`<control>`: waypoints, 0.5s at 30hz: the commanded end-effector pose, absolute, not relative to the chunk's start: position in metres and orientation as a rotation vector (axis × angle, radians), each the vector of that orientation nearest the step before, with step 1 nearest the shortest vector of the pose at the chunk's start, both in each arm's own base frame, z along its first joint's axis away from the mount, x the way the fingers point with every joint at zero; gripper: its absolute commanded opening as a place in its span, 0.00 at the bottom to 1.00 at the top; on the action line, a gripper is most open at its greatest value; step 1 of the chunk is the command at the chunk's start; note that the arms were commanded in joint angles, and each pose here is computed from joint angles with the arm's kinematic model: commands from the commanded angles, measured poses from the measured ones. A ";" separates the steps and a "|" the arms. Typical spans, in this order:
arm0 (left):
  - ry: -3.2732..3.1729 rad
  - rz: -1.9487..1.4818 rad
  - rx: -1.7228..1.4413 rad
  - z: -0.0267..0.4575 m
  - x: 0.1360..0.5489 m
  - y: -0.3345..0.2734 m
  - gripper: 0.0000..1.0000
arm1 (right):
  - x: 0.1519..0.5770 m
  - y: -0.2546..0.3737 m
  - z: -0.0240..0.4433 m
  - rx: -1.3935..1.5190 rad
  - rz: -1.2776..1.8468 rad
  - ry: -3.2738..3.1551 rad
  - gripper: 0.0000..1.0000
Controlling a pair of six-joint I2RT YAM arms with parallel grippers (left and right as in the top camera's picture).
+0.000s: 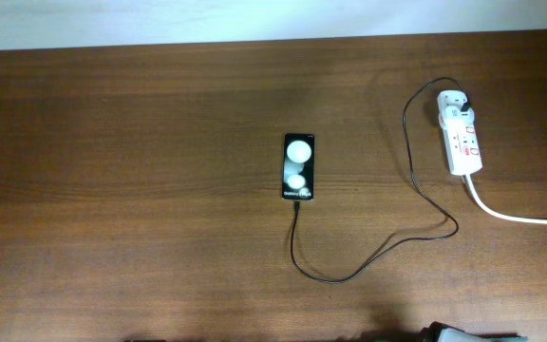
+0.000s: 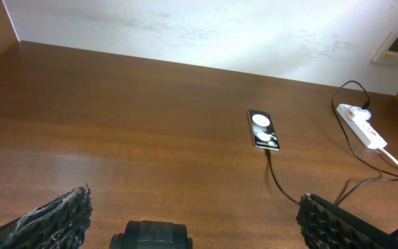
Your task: Plug charger to phone and switch on socket
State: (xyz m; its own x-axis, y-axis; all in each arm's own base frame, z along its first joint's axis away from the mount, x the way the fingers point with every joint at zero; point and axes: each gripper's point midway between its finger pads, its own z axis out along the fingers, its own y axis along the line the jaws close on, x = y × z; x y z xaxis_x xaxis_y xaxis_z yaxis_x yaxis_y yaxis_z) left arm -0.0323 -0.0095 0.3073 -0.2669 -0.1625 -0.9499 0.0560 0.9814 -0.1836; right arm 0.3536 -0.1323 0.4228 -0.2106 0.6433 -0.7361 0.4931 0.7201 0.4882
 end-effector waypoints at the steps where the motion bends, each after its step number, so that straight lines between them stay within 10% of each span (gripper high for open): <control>1: 1.814 -0.190 -0.070 0.307 -0.035 -0.008 0.99 | 0.315 -0.088 0.500 0.658 0.308 1.688 0.05; 6: 1.813 -0.183 -0.079 0.307 -0.035 -0.009 0.99 | 0.247 -0.023 0.628 0.257 0.446 1.296 0.11; 15: 1.813 -0.183 -0.079 0.307 -0.035 -0.009 0.99 | 0.165 0.040 0.597 0.089 0.525 1.356 0.13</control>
